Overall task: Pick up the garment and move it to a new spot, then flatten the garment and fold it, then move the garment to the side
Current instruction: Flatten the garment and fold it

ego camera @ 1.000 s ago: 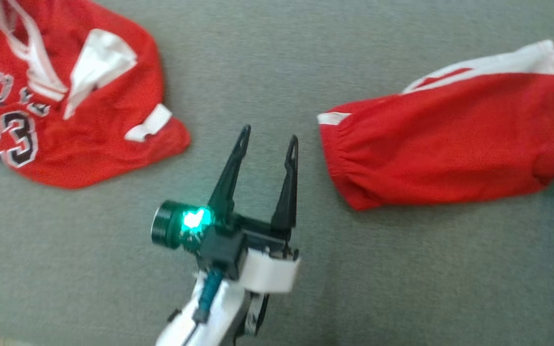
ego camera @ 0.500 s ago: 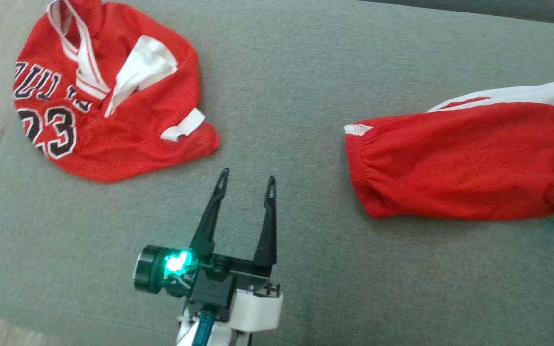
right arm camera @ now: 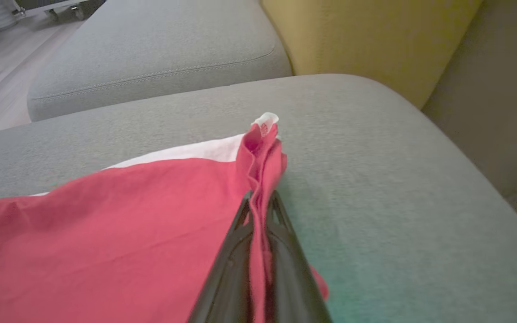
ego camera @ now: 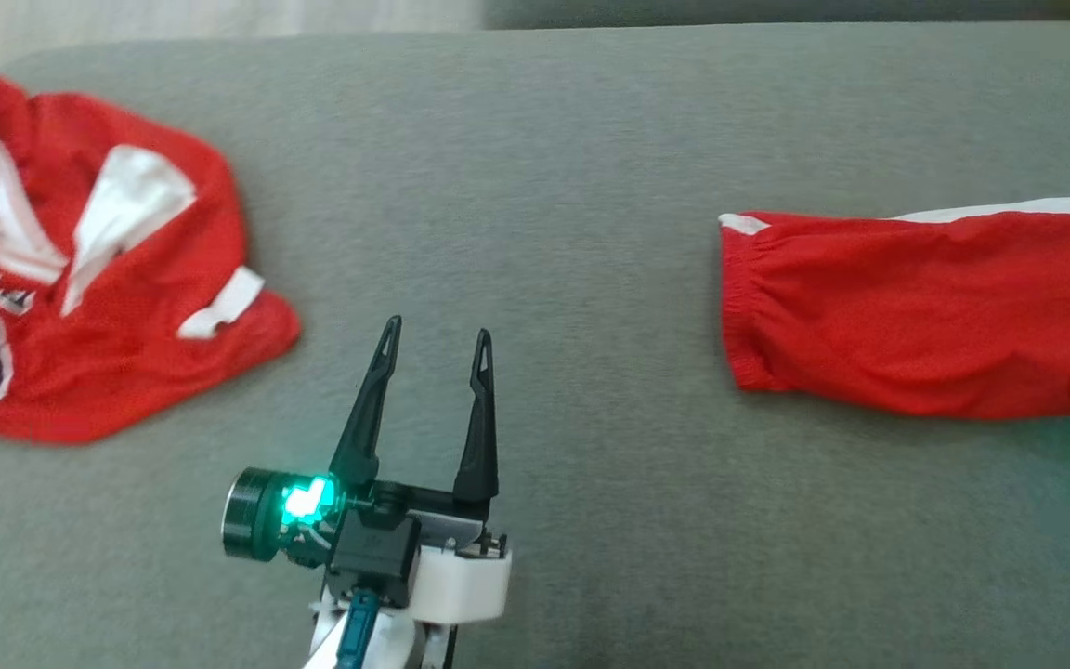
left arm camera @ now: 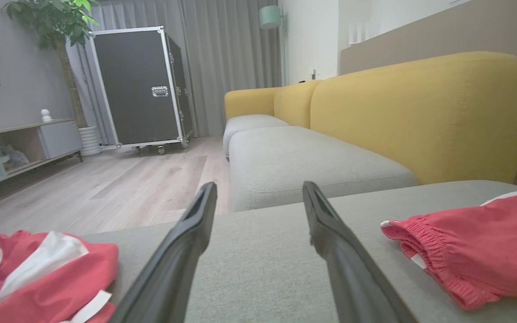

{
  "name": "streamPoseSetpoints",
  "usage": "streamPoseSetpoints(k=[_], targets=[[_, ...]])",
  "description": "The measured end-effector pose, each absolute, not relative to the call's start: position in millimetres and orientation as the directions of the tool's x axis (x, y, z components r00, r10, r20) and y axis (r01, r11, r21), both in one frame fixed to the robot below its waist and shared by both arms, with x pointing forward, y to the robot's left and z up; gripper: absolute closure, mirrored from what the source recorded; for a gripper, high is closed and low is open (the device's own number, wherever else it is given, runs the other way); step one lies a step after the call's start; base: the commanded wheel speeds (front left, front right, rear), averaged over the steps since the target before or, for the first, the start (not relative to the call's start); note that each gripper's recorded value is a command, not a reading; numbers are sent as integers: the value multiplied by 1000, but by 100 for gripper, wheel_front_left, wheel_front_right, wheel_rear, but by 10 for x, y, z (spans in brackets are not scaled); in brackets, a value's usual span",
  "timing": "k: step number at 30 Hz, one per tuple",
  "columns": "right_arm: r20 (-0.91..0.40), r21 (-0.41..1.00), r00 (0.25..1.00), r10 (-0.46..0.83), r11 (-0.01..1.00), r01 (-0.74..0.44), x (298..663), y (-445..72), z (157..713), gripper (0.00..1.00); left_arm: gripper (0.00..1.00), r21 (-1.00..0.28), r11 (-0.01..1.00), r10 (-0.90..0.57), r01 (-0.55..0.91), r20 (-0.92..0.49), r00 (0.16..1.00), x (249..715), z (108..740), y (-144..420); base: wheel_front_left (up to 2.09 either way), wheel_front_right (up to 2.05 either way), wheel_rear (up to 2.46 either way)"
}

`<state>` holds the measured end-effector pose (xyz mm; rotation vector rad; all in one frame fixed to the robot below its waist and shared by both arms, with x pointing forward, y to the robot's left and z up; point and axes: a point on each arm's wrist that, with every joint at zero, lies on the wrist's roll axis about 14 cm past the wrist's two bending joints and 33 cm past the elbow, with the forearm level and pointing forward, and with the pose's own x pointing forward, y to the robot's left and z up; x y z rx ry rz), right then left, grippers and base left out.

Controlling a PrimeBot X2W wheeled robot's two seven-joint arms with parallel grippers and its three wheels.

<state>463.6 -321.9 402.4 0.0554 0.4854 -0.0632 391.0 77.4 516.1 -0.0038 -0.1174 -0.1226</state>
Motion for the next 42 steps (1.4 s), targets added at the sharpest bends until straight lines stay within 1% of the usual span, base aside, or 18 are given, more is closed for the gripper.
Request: streamPoseSetpoints(k=[4,6,7,10,14,17,20,24,25,26,29,33,35,38,40,41,42], targets=[[-434,26,895,-97,992,120,4532,-3430,4160,100,0,-6,985,-169,171,115,979,3927,5147,628,0,0,0],[-401,19,912,-87,994,104,4549,-3417,4269,100,0,-10,982,-185,188,109,977,3908,5128,583,0,0,0],[-357,38,932,-55,997,74,4617,-3307,4404,100,0,-11,981,-194,196,102,976,3884,5109,561,0,0,0],[-268,78,963,23,997,-2,4767,-3017,4658,100,0,-11,978,-205,207,95,974,3847,5092,549,0,0,0],[-178,132,972,153,983,-130,4892,-2502,4909,100,0,-8,978,-205,207,109,973,3820,5143,564,0,0,0],[-136,181,955,264,954,-238,4929,-2032,5008,100,0,-7,979,-200,202,114,973,3795,5167,605,0,0,0],[-117,233,921,370,912,-337,4897,-1556,5029,100,0,-6,984,-175,177,112,978,3760,5168,687,0,0,0],[-179,307,857,483,855,-418,4672,-994,4753,100,0,-8,989,-146,148,101,984,3702,5142,787,0,0,0],[-188,334,846,499,843,-423,4612,-883,4690,85,0,-8,990,-140,141,101,985,3695,5143,805,0,0,0],[-196,347,837,511,834,-428,4558,-795,4637,0,0,-8,991,-135,136,100,986,3687,5142,821,0,0,0],[-175,355,833,525,823,-444,4489,-655,4642,0,0,-7,992,-128,130,101,987,3657,5148,841,0,0,0],[-67,337,862,502,825,-454,4518,-710,4939,0,0,-18,993,-113,116,114,987,3615,5198,877,0,0,0],[-29,300,883,469,846,-440,4513,-870,5060,0,0,-21,993,-109,112,122,987,3573,5223,886,0,0,0],[1,266,919,394,886,-380,4422,-1215,5139,0,0,-28,995,-96,100,123,988,3480,5225,921,0,0,0],[3,263,941,338,908,-326,4312,-1447,5121,0,0,-33,995,-95,99,115,989,3417,5201,921,0,0,0],[3,263,941,338,908,-326,4312,-1447,5121,0,0,-33,995,-95,99,115,989,3417,5201,921,0,0,0],[-4,244,949,315,921,-305,4242,-1561,5093,0,0,-37,995,-93,98,113,989,3392,5196,925,0,0,0]])
